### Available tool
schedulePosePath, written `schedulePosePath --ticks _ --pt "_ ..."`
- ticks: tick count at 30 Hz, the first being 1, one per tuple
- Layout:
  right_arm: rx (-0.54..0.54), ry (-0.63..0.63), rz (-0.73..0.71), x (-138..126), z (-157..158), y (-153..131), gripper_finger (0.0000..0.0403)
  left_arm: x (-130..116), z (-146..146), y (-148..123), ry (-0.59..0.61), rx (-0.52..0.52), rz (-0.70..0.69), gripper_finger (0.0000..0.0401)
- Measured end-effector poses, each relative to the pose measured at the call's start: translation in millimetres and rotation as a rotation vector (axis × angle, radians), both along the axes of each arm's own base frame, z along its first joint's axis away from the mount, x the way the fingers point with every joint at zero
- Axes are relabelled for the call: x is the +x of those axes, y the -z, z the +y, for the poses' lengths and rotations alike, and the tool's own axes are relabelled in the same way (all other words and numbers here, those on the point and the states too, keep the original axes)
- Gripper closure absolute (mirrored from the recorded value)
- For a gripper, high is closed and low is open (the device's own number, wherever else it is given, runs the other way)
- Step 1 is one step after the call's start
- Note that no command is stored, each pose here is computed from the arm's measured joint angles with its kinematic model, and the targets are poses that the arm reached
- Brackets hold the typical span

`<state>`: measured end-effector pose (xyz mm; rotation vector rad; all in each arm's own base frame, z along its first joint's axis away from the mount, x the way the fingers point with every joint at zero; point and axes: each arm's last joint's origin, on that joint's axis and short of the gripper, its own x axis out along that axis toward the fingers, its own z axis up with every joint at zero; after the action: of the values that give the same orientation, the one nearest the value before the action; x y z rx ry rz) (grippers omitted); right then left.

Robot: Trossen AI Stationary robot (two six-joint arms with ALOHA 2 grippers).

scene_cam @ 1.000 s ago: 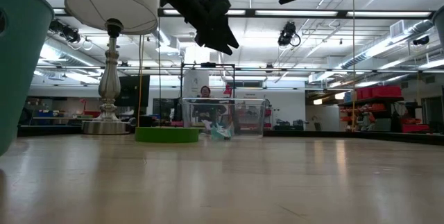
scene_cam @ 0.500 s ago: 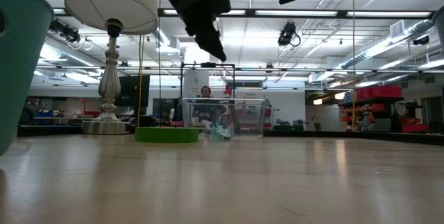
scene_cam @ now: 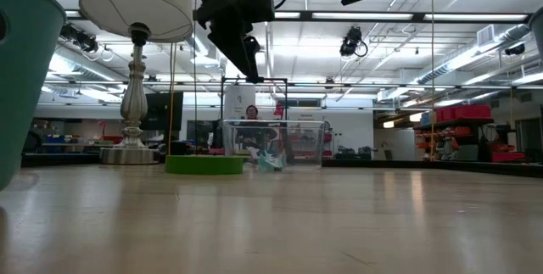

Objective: Pick and place Stapler, Stapler remover, tape
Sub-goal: Put the green tape into the blue bin

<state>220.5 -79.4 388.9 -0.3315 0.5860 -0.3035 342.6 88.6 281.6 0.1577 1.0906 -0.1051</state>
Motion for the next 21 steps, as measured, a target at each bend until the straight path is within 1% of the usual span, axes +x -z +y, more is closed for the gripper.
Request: schedulePosePath --ticks 21 --pt "0.003 0.0 0.009 -0.4 0.1 0.8 0.0305 -0.1 0.4 0.2 -0.005 0.001 0.001 0.0121"
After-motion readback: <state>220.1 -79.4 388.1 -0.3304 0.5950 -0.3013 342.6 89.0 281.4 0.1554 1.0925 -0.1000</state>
